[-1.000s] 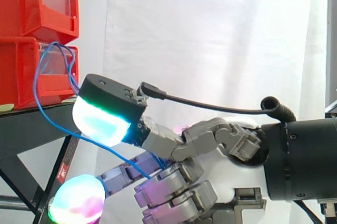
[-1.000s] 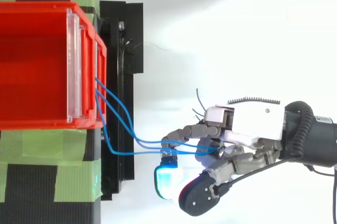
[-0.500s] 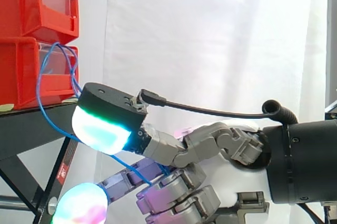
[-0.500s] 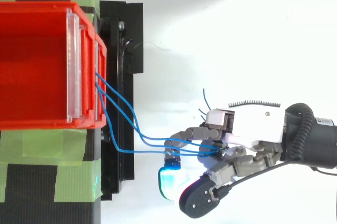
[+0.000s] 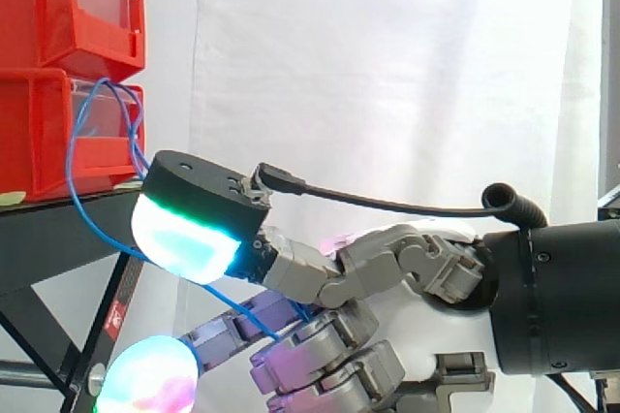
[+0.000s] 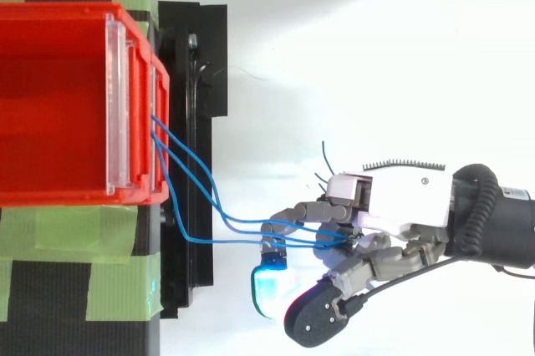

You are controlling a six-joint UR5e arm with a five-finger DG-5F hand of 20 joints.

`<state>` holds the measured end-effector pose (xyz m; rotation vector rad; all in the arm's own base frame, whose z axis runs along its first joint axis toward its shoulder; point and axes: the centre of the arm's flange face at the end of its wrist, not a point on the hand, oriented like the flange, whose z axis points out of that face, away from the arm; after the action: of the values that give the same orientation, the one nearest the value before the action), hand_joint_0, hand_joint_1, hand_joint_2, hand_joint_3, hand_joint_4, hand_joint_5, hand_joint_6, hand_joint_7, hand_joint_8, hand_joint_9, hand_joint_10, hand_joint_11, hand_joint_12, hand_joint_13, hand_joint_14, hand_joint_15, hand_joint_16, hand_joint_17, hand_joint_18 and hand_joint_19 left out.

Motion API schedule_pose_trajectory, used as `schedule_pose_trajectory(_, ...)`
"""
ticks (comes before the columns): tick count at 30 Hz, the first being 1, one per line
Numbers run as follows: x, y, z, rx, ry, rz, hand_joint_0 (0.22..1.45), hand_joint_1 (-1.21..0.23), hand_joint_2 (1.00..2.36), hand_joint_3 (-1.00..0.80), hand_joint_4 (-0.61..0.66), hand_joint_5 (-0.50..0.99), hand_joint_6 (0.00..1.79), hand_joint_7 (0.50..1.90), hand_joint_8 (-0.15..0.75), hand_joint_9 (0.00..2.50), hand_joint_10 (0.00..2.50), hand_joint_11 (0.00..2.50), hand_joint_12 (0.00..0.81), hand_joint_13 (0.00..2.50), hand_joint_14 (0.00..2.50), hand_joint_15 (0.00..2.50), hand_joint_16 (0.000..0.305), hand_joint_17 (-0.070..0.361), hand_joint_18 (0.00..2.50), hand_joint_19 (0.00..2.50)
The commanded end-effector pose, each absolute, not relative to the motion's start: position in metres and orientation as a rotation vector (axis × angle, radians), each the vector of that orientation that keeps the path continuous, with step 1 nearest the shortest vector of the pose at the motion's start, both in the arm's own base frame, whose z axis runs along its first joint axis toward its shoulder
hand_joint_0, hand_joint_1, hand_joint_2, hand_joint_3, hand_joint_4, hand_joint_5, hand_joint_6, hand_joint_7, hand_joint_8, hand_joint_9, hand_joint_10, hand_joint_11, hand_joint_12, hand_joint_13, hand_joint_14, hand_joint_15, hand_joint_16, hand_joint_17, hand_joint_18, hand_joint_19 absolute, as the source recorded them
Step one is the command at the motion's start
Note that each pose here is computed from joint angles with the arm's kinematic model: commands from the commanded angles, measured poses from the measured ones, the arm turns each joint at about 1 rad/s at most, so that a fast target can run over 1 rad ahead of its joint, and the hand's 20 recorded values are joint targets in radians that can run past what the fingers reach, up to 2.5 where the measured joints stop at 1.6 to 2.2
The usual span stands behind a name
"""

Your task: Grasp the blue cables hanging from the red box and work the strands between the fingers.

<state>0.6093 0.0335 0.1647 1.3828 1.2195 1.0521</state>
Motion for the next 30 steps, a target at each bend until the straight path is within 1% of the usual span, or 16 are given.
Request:
schedule_pose_trajectory(1,0.609,0.0334,0.1649,1.383,1.219,1.052,0.83,-0.56,1.0,-0.99,0.31,0.09,0.52,1.19,0.436,1.23,2.5,2.5,0.549,1.62,2.5,1.63,0.066,0.147,1.89,0.97)
schedule_pose_trajectory(30,0.609,0.0334,0.1641,1.383,1.221,1.051,0.83,-0.56,1.0,-0.98,0.31,0.09,0.51,1.2,0.43,1.2,2.5,2.5,0.545,1.59,2.5,1.63,0.063,0.141,1.83,0.95)
